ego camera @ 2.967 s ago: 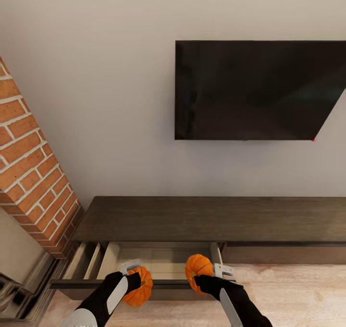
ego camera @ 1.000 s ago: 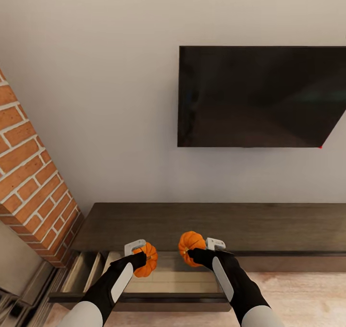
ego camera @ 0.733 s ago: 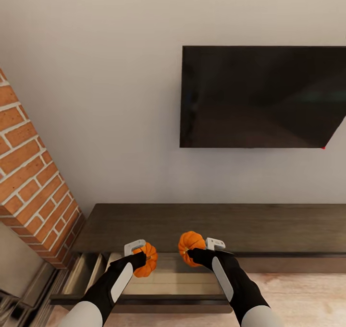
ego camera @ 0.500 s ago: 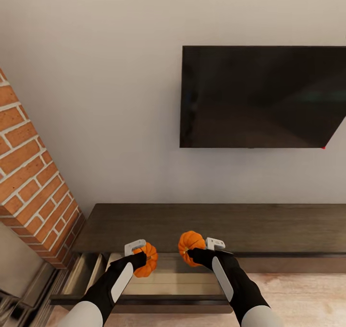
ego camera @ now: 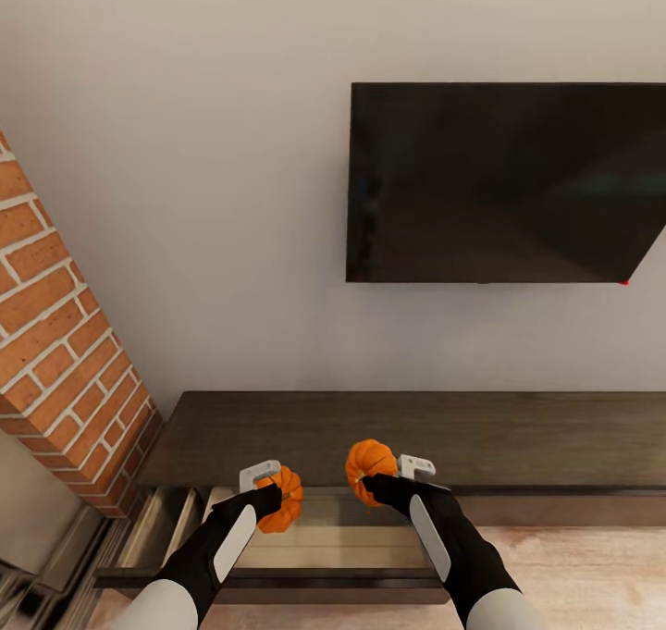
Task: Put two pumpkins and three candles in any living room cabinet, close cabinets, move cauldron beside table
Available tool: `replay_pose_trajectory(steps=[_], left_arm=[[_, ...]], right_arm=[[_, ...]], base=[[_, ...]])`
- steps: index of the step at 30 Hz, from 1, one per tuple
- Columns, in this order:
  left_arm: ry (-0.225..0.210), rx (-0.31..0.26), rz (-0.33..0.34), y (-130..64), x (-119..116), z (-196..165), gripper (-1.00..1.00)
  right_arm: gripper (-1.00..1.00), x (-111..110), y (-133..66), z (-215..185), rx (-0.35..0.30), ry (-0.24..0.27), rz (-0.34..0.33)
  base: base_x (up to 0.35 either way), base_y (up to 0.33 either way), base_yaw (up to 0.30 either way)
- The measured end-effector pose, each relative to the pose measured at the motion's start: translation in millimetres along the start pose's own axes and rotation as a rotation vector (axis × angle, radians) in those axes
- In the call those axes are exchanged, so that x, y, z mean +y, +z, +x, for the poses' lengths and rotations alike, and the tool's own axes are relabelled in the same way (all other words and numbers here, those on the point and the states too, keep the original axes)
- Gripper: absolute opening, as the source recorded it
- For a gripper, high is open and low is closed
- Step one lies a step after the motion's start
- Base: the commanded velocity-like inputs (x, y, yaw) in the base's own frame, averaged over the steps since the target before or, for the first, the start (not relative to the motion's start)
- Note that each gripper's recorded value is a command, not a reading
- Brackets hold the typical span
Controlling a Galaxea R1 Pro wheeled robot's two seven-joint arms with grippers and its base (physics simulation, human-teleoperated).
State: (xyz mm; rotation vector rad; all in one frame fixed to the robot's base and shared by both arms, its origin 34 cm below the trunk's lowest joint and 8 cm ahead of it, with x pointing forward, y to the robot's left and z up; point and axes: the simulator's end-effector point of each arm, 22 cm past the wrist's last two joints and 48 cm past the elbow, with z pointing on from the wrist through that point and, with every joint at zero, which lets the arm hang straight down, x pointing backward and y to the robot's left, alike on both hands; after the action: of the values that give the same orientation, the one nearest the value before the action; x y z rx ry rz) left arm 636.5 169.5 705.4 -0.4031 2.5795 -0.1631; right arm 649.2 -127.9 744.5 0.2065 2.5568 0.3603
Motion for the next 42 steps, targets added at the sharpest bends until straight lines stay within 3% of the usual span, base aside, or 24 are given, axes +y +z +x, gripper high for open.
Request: replay_pose_trajectory(steps=[7, 22, 27, 42], left_arm=[[0.000, 0.001, 0.000, 7.7, 1, 3, -1.00], [0.000, -0.002, 0.000, 25.0, 3, 10, -1.00], [0.000, -0.006, 0.001, 30.8, 3, 12, -1.00], [-0.002, 0.002, -0.015, 53.4, 12, 34, -1.00]], right_arm=[[-1.00, 2, 7.0, 2, -0.003, -0.002, -0.006], [-1.00, -1, 22.9, 30, 0.090, -0.006, -0.008], [-1.00, 9, 29.2, 38, 0.104, -0.003, -0.018], [-1.00, -6, 49.9, 61, 0.135, -0.009, 0.027]], base=[[0.000, 0.000, 0.000], [0.000, 0.000, 0.000], [0.000, 0.000, 0.000], [0.000, 0.000, 0.000]])
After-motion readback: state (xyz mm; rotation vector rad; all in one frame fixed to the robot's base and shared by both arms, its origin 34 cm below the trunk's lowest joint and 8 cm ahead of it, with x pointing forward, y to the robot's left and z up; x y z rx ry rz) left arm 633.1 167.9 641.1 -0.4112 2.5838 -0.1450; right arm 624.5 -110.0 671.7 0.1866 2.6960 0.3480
